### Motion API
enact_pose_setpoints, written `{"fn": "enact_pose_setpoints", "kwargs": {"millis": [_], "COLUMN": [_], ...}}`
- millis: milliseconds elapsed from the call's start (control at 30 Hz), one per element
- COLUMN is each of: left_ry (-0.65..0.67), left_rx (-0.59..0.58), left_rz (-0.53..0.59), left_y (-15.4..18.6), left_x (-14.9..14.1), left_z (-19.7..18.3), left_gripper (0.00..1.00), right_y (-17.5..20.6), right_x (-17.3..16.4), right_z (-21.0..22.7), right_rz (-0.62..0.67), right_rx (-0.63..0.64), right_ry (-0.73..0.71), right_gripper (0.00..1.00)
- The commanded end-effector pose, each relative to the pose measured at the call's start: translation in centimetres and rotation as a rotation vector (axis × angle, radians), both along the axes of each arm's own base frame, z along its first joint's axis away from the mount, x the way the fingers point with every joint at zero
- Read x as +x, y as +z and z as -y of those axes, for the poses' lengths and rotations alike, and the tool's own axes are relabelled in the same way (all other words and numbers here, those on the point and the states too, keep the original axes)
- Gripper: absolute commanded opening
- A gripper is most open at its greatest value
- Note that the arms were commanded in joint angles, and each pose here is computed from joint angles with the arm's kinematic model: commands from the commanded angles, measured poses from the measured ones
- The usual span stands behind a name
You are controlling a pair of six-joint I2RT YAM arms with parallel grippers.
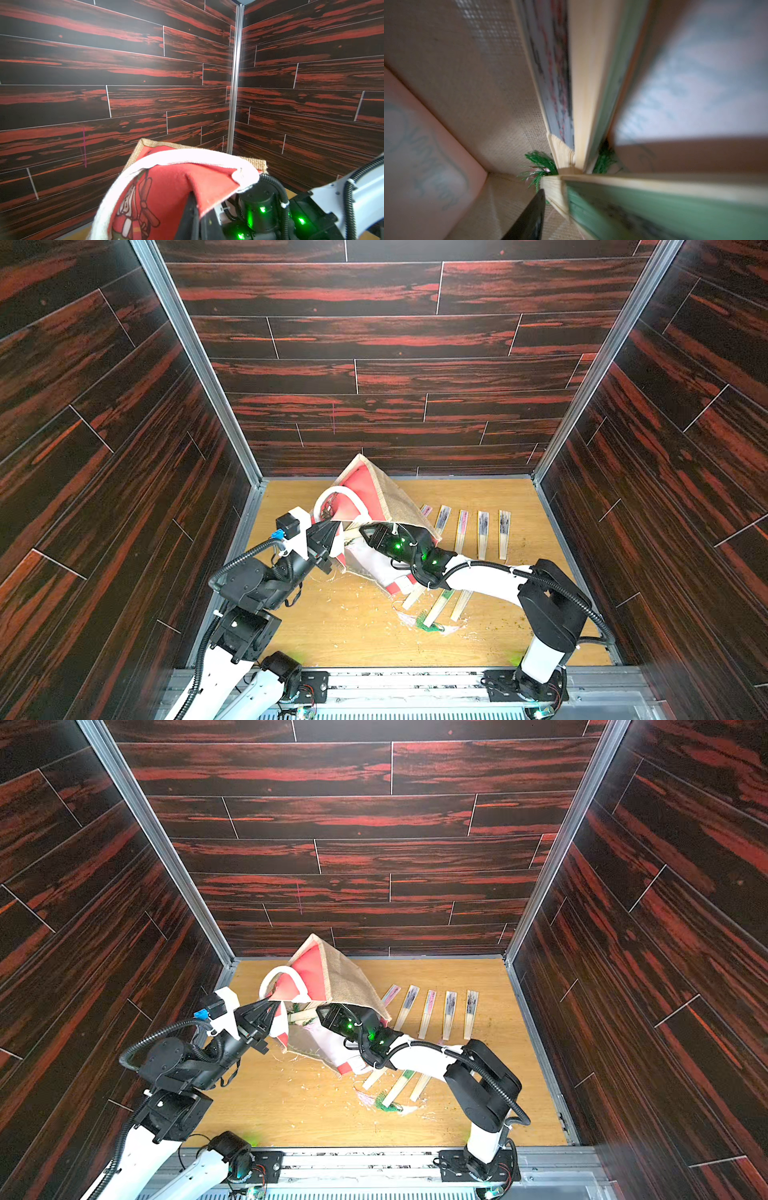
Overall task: Take out the folding fans from the tote bags
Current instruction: Pick up the folding fan from the canvas bag.
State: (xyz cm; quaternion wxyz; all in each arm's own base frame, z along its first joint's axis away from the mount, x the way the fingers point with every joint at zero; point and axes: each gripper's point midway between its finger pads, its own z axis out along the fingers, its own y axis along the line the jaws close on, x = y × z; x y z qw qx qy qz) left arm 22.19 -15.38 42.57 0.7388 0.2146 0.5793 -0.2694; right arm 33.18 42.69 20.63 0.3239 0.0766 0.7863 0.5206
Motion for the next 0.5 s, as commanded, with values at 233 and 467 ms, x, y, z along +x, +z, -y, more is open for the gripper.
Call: {"fn": "enact_pose_setpoints", "kwargs": {"millis": [233,467], "left_ry": [-0.219,-0.304], "left_rx": [-0.088,-0.089], "left_rz": [0.227,0.241], "left_y": [5.3,5.4], "left_x": [-7.1,-10.0], "left_z": [0.3,0.3], "left_gripper": [0.0,0.0], "right_y": [0.7,2.9], "right_x": [3.7,4.0], "right_z": [0.2,1.1], "right_rz": [0.004,0.084], "right_rx": [0.085,0.166], "right_ry": [-0.105,-0.112], "right_gripper": [0.5,0.49]}}
